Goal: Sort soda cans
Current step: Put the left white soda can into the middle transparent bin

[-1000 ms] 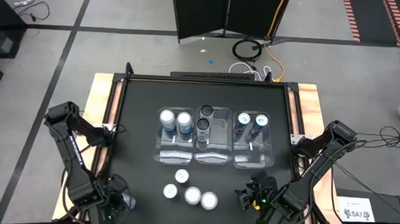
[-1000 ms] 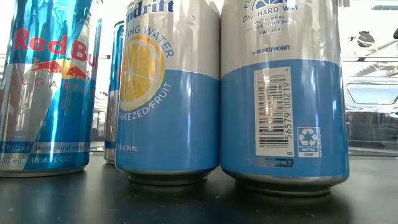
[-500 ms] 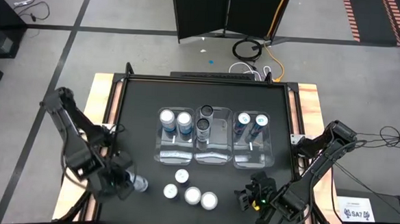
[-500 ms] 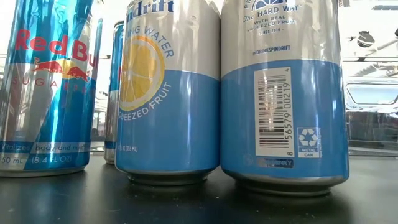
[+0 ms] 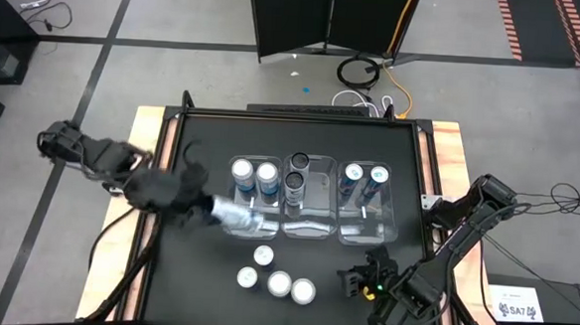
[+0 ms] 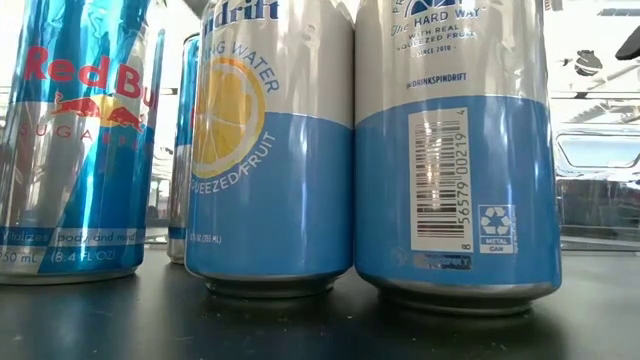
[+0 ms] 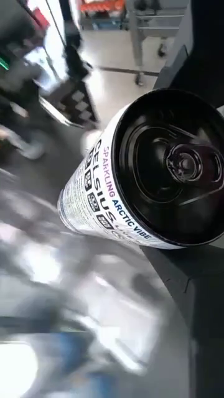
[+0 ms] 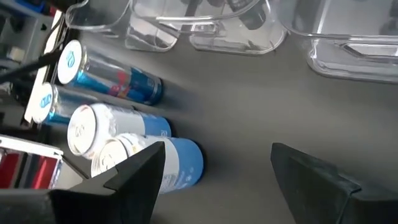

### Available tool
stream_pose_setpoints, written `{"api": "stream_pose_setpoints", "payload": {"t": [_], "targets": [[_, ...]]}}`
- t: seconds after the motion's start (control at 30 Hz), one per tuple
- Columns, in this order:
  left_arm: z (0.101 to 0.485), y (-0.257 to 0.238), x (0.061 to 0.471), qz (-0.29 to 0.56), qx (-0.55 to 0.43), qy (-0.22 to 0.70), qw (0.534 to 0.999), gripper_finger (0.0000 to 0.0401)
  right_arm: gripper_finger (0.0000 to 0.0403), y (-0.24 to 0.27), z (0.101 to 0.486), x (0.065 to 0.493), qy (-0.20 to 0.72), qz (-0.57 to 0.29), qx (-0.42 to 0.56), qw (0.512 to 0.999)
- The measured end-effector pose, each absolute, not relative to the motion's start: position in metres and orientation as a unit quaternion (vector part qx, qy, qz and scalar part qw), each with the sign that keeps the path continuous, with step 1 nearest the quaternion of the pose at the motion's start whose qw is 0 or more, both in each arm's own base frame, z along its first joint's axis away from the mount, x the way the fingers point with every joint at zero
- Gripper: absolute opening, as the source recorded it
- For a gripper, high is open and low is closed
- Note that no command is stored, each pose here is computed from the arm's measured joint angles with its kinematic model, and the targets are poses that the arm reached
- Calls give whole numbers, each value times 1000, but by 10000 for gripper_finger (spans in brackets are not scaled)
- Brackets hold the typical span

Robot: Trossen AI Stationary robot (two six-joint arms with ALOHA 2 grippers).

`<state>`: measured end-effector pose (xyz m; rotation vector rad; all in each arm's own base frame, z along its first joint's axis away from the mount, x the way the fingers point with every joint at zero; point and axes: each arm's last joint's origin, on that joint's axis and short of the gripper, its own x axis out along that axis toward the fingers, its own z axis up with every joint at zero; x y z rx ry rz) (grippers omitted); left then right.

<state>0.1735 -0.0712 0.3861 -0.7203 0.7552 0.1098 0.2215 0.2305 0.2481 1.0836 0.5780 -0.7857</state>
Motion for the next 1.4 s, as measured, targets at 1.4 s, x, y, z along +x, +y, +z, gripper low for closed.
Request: {"api": "stream_pose_setpoints", "payload": {"t": [1.4], "targets": [[311,5,435,-31,-2,545,838,278,286,226,241,241,213,-386,587,679]]}}
